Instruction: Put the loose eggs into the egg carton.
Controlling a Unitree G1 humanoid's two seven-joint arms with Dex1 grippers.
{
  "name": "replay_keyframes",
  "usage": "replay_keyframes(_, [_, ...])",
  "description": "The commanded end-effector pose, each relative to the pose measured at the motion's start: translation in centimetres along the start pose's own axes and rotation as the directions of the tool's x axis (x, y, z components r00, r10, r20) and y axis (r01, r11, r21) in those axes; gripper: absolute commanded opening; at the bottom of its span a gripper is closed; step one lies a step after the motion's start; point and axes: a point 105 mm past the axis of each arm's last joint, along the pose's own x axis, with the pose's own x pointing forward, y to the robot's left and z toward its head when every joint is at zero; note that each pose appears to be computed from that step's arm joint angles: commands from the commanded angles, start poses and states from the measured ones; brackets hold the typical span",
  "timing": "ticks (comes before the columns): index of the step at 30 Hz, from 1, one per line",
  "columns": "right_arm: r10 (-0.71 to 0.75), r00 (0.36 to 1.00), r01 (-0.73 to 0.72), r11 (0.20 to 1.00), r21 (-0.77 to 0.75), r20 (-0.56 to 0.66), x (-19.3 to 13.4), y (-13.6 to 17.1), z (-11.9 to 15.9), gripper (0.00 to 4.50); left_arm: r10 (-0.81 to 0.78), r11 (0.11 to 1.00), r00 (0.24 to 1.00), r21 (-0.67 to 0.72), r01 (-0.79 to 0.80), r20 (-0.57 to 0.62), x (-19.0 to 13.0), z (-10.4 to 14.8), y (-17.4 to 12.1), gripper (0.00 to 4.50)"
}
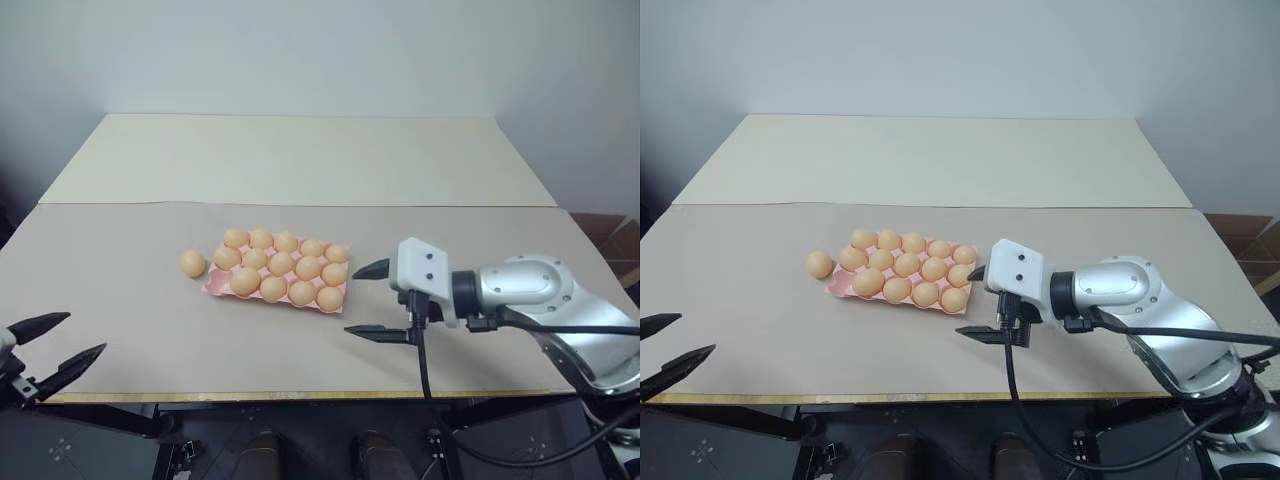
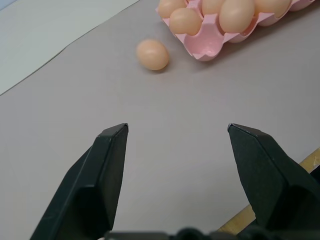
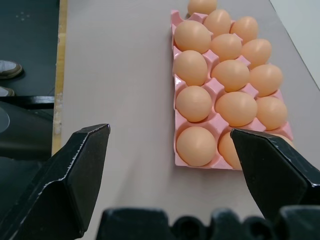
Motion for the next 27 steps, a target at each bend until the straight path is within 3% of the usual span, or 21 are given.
replay_keyframes(1, [0.001, 1.000, 0.001, 0.998, -0.060, 0.029, 0.0, -0.3, 0.9, 4.50, 0.033, 0.999, 0.999, -0.013, -0.032, 0.026, -0.8, 0.9, 0.0, 3.82])
replay_keyframes(4, [0.004, 0.999, -0.002, 0.998, -0.061, 0.036, 0.1, -0.4, 0.9, 4.50, 0.067, 0.998, 0.997, -0.016, -0.066, 0.025, -1.0, 1.0, 0.3, 4.48])
replay_keyframes(10, [-0.012, 0.999, 0.014, 0.998, -0.057, 0.037, 0.2, -0.8, 1.1, 4.50, 0.216, 0.976, 0.976, 0.009, -0.216, 0.012, 0.1, 0.7, 2.1, 4.48])
replay_keyframes(14, [-0.024, 0.999, 0.026, 0.998, -0.050, 0.036, 0.1, -0.5, 1.3, 4.50, 0.224, 0.974, 0.974, -0.013, -0.224, 0.022, 1.7, 0.3, 2.5, 4.48])
replay_keyframes(23, [-0.108, 0.994, 0.108, 0.994, -0.017, 0.023, -0.4, -0.9, 1.5, 4.50, 0.269, 0.961, 0.952, -0.112, -0.254, 0.144, 9.6, 1.5, 5.4, 4.48])
replay_keyframes(27, [-0.135, 0.991, 0.136, 0.991, -0.009, 0.015, -0.7, -0.9, 1.6, 4.50, 0.239, 0.962, 0.952, -0.177, -0.206, 0.190, 13.1, 1.9, 5.2, 4.48])
